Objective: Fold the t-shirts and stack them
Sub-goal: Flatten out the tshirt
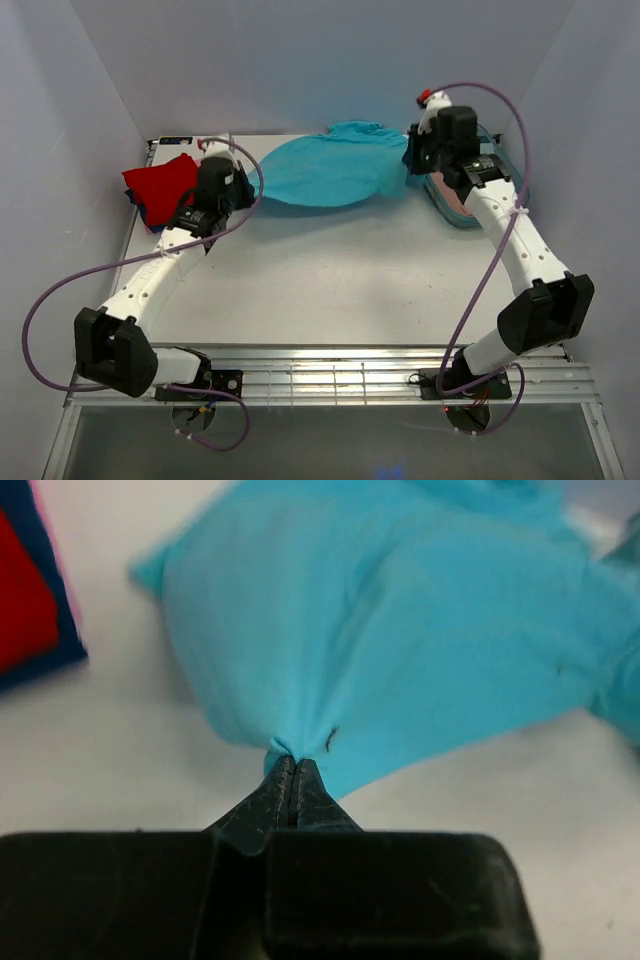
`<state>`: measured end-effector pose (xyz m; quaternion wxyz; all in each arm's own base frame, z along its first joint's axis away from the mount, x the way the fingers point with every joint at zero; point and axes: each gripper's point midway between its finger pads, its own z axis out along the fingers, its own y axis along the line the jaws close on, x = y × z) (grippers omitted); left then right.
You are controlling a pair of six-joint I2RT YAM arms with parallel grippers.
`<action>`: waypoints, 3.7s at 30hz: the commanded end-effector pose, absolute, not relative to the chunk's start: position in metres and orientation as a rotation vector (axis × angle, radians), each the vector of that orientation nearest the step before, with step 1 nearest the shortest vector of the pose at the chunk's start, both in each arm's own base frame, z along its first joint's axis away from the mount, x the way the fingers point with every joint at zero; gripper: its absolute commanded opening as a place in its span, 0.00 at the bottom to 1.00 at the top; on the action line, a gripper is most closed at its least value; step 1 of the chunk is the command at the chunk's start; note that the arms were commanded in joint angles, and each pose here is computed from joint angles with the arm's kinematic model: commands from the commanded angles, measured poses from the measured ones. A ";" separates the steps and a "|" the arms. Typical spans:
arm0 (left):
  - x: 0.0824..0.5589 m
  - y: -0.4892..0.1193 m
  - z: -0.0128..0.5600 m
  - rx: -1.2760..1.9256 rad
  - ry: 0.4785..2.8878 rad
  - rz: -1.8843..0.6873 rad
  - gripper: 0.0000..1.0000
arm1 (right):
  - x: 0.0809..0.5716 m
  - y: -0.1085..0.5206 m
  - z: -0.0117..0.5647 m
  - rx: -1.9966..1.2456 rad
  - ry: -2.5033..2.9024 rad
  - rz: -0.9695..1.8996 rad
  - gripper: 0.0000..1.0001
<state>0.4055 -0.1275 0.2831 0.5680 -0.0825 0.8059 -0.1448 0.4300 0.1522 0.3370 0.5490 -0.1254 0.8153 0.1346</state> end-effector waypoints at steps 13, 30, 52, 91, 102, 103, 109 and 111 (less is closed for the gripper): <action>0.224 -0.138 0.154 -0.377 2.553 -0.536 0.00 | 0.205 0.168 0.210 -0.256 2.620 0.387 0.08; 0.177 -0.060 0.177 -0.568 2.633 -0.008 0.83 | 0.079 0.137 0.173 -0.127 2.864 0.327 0.71; 0.317 -0.110 0.113 -0.486 2.544 -0.015 0.00 | 0.291 0.123 0.121 -0.086 2.566 -0.157 0.08; 0.426 -0.068 0.020 -0.576 2.677 0.255 0.00 | 0.353 0.074 -0.001 -0.079 3.020 -0.247 0.08; 0.450 -0.085 0.052 -0.476 2.605 0.105 0.00 | 0.406 0.067 0.029 -0.093 2.911 -0.210 0.08; 0.454 -0.089 0.061 -0.450 2.579 0.081 0.00 | 0.410 0.069 0.038 -0.088 2.879 -0.189 0.08; 0.480 -0.152 0.176 -0.181 2.269 -0.065 0.00 | 0.404 0.087 0.147 -0.099 2.576 -0.088 0.29; 0.471 -0.190 0.220 -0.090 2.165 -0.122 0.04 | 0.385 0.088 0.176 -0.101 2.504 -0.064 0.43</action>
